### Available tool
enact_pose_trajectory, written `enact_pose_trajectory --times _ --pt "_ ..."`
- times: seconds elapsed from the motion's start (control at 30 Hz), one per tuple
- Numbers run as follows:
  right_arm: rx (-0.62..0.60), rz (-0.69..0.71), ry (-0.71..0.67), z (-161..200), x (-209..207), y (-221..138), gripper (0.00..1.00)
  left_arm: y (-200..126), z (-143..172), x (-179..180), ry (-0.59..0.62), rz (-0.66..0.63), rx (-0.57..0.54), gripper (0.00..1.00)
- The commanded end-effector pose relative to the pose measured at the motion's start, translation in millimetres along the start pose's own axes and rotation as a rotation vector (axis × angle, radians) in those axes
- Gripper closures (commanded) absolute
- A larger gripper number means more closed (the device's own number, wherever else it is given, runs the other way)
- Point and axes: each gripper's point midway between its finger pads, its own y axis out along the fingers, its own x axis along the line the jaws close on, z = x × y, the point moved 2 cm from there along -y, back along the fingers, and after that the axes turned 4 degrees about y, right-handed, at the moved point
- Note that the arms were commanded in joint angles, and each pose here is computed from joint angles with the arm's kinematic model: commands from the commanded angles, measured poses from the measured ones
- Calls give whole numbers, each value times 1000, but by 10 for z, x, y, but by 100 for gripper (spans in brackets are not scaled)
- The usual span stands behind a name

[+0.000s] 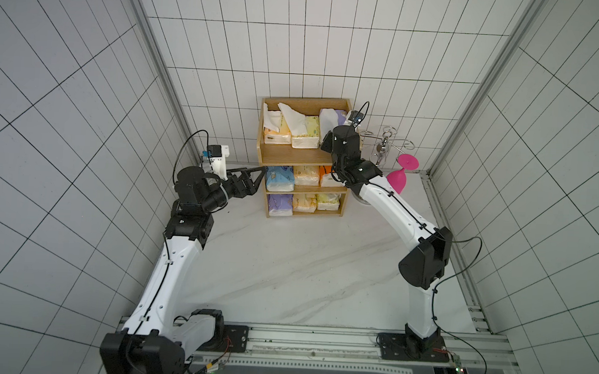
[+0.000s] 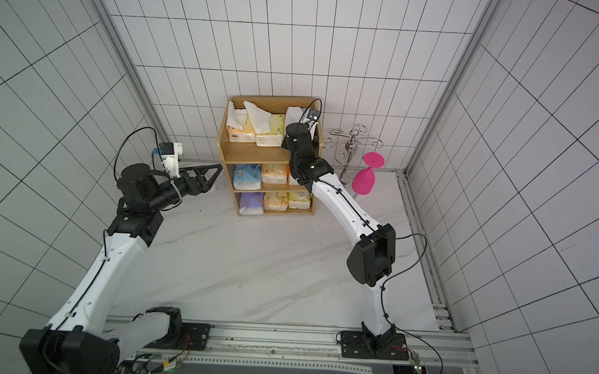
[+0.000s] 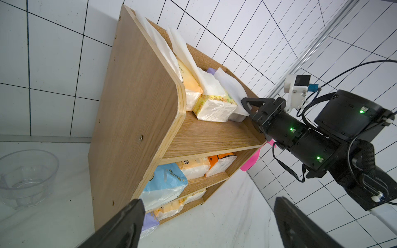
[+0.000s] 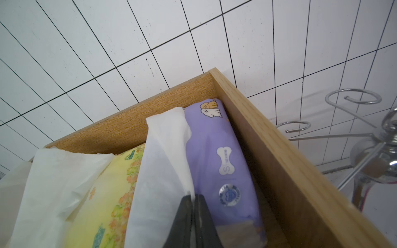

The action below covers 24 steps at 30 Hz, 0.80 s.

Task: Remove the tissue boxes from the shelf
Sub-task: Pick up a box of tissues from the shelf.

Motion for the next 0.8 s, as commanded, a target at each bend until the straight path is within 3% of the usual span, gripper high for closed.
enact_pose_trajectory --times 0.0,0.57,0.77 --pt "18 -12 -30 -35 -39 -155 98 7 6 9 9 9 -5 2" --pt "93 -67 -87 50 -345 -1002 100 9 7 -3 2 3 -9 2" --pt "121 -122 -84 81 -431 -1243 100 81 171 -377 56 45 78 2"
